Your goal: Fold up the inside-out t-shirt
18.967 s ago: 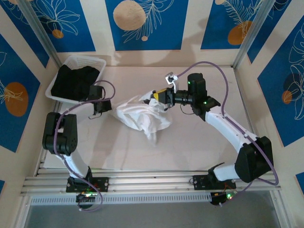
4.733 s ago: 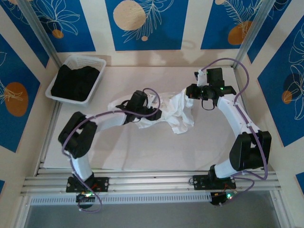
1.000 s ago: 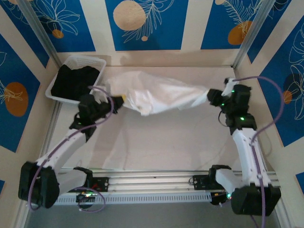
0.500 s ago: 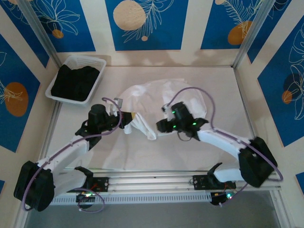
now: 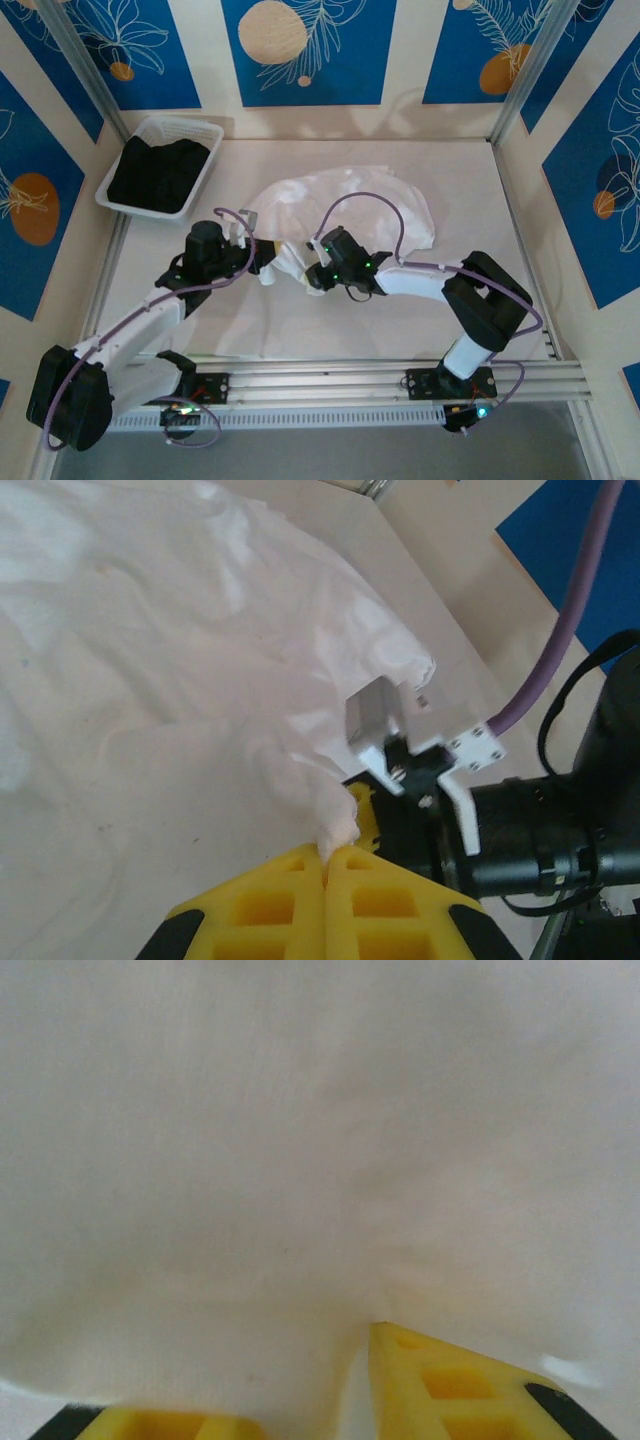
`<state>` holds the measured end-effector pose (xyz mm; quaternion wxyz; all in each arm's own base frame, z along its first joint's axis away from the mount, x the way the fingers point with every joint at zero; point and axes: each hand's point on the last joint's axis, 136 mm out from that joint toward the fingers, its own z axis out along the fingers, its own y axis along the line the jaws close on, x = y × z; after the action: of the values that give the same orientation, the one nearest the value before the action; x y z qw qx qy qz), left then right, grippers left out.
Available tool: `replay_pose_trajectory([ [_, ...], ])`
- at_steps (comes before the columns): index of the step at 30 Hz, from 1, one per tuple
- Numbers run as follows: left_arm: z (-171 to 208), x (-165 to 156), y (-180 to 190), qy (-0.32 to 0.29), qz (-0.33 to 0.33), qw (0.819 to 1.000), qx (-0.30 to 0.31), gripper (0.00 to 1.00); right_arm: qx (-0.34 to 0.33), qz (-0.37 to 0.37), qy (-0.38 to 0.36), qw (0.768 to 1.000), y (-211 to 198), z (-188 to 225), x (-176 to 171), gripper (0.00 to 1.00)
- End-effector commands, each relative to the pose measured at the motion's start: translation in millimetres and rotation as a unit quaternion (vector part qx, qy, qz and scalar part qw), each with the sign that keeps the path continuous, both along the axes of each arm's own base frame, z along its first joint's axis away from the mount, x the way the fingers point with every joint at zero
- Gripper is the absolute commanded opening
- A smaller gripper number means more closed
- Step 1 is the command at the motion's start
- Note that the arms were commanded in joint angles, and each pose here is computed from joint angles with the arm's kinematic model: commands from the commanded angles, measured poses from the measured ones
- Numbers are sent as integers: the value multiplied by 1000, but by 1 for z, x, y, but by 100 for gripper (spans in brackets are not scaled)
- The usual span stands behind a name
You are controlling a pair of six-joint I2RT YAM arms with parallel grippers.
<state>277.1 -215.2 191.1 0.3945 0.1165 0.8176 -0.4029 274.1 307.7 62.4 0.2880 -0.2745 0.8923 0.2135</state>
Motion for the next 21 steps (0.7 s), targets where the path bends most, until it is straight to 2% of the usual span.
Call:
replay_pose_trajectory([
  [1, 13, 4, 3, -28, 6, 1000, 8, 0, 16, 10, -22, 1000, 1, 17, 11, 22],
  [3, 9, 6, 6, -25, 17, 999, 18, 0, 28, 21, -11, 999, 1, 20, 10, 8],
  [5, -1, 12, 19, -16, 53, 997, 49, 0, 60, 51, 4, 997, 5, 33, 3, 2],
  [7, -15, 21, 38, -4, 104, 990, 94, 0, 107, 88, 26, 990, 8, 52, -8, 1],
  [11, -55, 33, 67, 30, 161, 966, 198, 14, 224, 162, 93, 956, 11, 96, -35, 0],
  [14, -77, 35, 76, 60, 167, 952, 249, 29, 263, 180, 121, 940, 13, 109, -41, 0],
  [17, -72, 28, 69, 46, 158, 955, 248, 44, 284, 176, 146, 931, 13, 113, -36, 0],
  [21, -47, 4, 49, -9, 131, 965, 229, 52, 302, 154, 178, 924, 8, 115, -24, 0],
])
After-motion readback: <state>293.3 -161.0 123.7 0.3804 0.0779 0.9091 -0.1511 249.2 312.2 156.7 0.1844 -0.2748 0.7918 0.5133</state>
